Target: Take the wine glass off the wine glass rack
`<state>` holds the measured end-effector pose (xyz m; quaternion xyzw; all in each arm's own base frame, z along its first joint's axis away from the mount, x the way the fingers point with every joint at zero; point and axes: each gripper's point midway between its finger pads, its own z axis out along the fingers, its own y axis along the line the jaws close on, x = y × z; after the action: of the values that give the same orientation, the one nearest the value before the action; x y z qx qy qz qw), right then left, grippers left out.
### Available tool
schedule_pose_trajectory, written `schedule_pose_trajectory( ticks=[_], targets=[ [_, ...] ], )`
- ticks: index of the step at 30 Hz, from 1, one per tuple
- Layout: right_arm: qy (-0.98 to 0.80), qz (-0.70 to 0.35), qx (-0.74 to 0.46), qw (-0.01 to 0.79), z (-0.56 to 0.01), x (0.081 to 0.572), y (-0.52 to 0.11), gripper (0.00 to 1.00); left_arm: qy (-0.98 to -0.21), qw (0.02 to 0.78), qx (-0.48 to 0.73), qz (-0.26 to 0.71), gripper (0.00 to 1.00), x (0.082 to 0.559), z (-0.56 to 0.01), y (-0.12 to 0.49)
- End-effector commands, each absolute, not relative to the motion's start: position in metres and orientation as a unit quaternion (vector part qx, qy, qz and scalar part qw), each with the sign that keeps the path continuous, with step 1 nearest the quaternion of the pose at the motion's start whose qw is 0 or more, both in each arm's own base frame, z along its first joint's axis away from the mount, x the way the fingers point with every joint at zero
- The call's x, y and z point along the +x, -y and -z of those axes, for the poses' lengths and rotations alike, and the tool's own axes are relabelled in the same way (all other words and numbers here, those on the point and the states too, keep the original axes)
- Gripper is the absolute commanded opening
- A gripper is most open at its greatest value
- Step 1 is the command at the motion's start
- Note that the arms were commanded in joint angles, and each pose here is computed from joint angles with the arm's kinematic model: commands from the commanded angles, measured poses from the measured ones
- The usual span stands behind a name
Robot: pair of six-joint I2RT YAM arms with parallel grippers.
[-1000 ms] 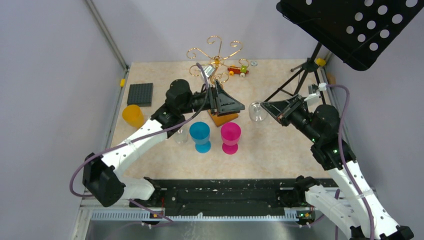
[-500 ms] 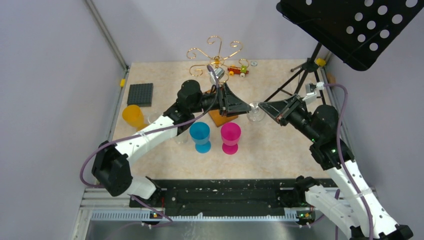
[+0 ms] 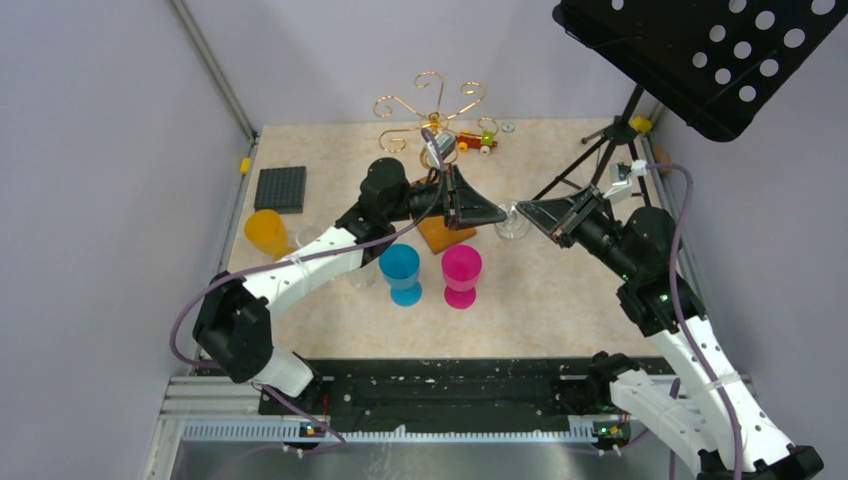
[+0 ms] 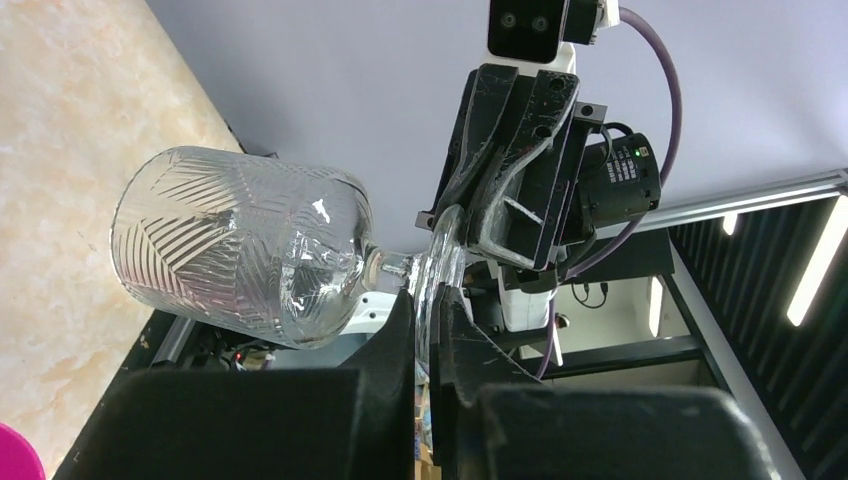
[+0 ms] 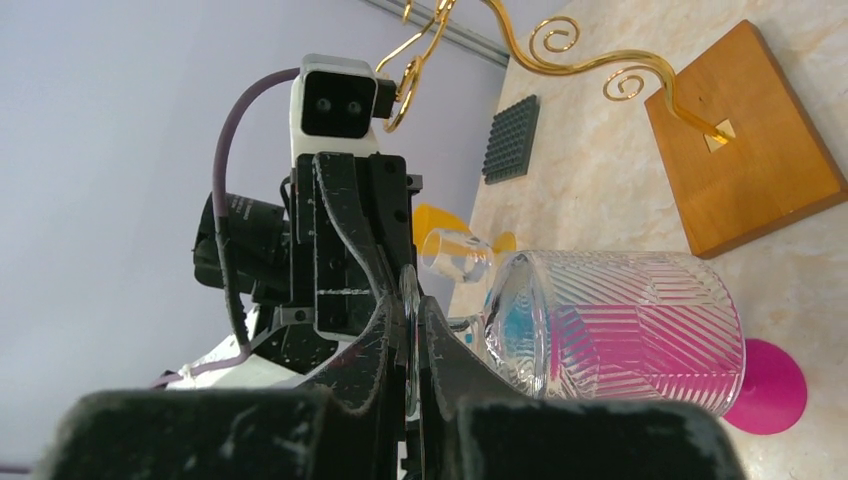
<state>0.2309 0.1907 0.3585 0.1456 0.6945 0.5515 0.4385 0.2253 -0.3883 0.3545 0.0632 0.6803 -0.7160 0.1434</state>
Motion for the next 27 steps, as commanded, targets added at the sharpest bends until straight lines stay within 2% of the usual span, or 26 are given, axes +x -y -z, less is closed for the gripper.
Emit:
schedule_pose_trajectory(
  ticks=[1,2,4,5,8,10,18,27],
  targets=[
    [-0.671,-0.570,0.103,0.464,-0.385,0.226,-0.195,0.01,-0.644,0.152,0.094,0.743,0.00,0.216,-0.387,0.391],
    [-0.674,-0.563,0.105,0.466,-0.383,0.227,-0.194,0.15,-0.642,0.153,0.097,0.745,0.00,0.215,-0.390,0.390],
    [-0.676,-0.552,0.106,0.477,-0.383,0.229,-0.191,0.49,-0.636,0.159,0.103,0.748,0.00,0.212,-0.396,0.387],
    [-0.670,-0.552,0.097,0.487,-0.388,0.229,-0.190,0.60,-0.632,0.162,0.106,0.750,0.00,0.210,-0.400,0.385],
    [-0.646,-0.557,0.071,0.518,-0.409,0.225,-0.188,0.79,-0.614,0.166,0.111,0.763,0.00,0.205,-0.417,0.376],
    [-0.624,-0.555,0.064,0.547,-0.425,0.222,-0.183,0.83,-0.600,0.175,0.113,0.772,0.00,0.203,-0.432,0.367],
    [-0.539,-0.522,0.105,0.653,-0.465,0.205,-0.136,0.87,-0.537,0.218,0.097,0.809,0.00,0.203,-0.498,0.324],
    [-0.503,-0.573,0.053,0.645,-0.475,0.191,-0.153,0.89,-0.466,0.221,0.084,0.853,0.00,0.188,-0.556,0.300]
  ],
)
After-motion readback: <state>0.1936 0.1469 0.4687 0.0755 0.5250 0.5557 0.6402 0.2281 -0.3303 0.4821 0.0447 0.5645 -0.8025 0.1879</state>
